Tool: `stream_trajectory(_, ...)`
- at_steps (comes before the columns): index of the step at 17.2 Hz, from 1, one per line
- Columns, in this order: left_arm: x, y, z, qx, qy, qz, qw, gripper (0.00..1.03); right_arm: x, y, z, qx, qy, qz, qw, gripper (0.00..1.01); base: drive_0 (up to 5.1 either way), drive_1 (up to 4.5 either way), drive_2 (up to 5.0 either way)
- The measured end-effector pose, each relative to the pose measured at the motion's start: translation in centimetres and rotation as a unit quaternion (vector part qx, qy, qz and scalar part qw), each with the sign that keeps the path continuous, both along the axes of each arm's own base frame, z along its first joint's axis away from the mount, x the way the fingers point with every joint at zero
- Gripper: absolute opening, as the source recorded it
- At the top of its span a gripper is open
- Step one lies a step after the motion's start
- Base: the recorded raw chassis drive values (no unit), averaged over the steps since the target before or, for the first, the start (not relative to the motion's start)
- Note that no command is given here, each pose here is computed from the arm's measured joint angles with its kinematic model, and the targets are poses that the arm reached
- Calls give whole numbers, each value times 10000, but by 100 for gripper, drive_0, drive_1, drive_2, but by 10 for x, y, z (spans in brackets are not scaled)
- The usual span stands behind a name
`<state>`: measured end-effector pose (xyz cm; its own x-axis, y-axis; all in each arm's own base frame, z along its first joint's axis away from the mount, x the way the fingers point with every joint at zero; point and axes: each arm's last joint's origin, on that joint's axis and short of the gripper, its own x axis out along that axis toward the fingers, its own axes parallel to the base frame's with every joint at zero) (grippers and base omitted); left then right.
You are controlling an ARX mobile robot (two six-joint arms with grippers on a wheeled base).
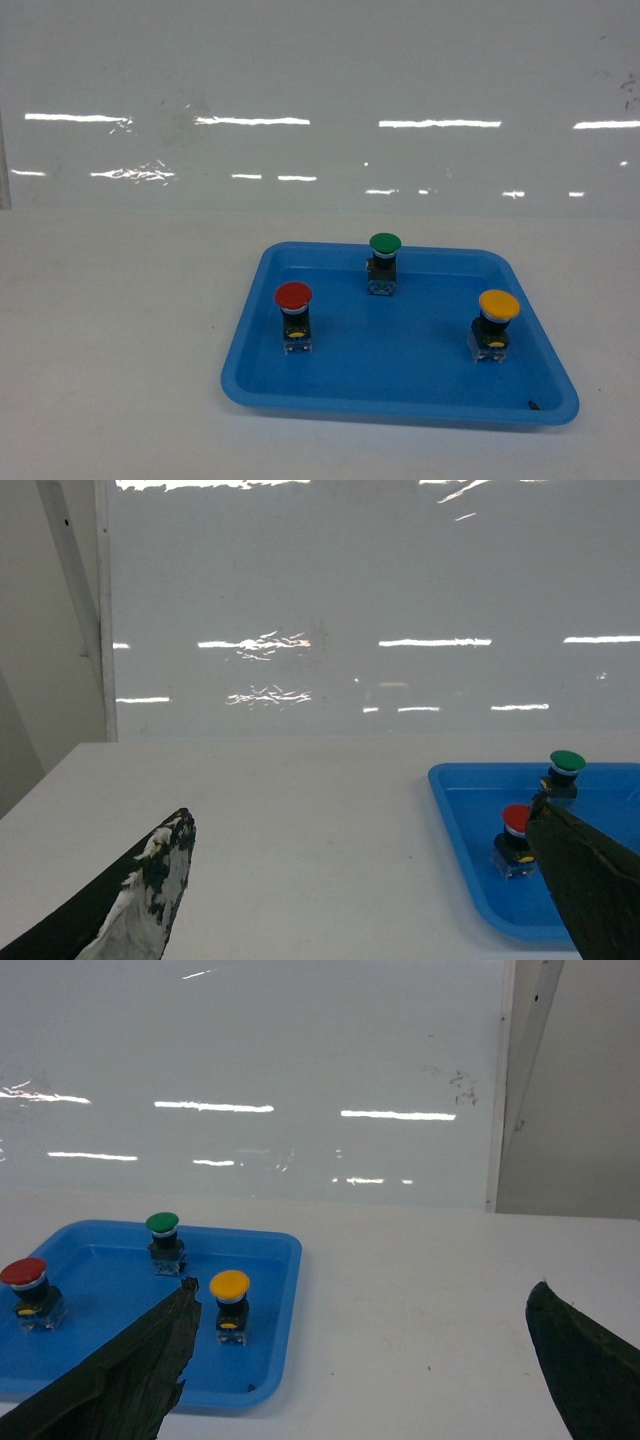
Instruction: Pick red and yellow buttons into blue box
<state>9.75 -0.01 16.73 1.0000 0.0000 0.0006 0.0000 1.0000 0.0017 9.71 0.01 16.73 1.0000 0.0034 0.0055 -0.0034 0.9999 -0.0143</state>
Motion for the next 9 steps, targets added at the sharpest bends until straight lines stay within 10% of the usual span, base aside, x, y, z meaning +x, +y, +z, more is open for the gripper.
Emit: stream_trajectory(9,0,0,0,0,0,0,10000,98,0,0,0,0,0,0,10000,98,0,0,0)
